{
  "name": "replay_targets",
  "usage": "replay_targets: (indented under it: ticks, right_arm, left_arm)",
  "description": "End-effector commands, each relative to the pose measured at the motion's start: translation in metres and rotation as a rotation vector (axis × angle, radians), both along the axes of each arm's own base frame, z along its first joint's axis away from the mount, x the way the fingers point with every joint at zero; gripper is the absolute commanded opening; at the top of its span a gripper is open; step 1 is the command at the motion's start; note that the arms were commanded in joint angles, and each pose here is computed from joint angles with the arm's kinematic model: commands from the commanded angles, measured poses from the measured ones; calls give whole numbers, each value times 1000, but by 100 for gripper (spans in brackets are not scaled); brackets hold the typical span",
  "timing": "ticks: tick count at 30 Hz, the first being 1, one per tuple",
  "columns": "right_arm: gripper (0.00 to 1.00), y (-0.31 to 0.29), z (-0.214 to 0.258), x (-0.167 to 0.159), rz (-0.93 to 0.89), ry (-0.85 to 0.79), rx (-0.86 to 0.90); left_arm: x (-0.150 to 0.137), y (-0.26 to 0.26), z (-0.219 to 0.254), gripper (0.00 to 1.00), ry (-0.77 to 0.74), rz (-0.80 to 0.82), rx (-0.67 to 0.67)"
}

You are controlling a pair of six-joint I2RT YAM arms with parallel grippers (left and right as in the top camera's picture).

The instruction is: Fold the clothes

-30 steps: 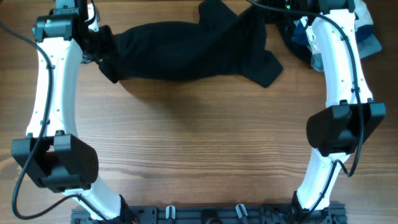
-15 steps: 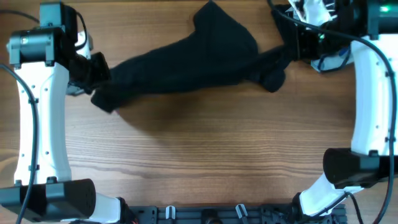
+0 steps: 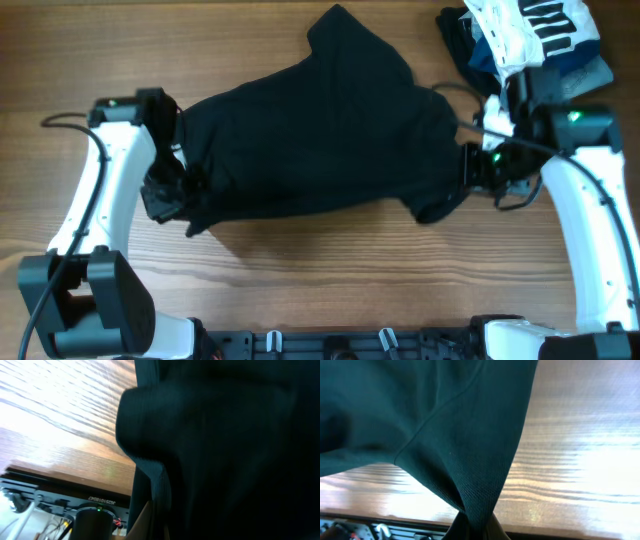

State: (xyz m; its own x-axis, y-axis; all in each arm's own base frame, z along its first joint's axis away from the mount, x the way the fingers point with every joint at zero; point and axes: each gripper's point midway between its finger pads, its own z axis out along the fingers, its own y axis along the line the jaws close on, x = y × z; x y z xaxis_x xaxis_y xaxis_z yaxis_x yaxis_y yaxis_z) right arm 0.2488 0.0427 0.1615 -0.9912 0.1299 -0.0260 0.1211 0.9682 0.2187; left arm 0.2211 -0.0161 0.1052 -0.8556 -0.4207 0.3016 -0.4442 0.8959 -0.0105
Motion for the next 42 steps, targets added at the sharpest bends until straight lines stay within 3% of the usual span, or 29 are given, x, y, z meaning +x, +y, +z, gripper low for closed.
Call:
replay_targets:
  ticks: [1, 8, 16, 27, 33, 42]
  right_arm:
    - [4, -7, -37, -11, -57, 83, -31]
    - [4, -5, -37, 34, -39, -94, -20]
    - [4, 18, -12, 125, 40, -447, 106]
    - [4, 50, -11, 195, 177, -690, 203]
    - [4, 67, -30, 204, 210, -687, 216]
    - [4, 67, -47, 208, 216, -663, 208]
  left_arm:
    - [-24, -12, -14, 4, 57, 55, -14]
    - [-47, -29, -39, 4, 98, 103, 32]
    - [-40, -35, -52, 4, 46, 158, 128]
    - [-33, -7, -54, 4, -11, 218, 309]
    - [-29, -1, -64, 4, -49, 228, 342]
    - [2, 36, -68, 4, -191, 301, 459]
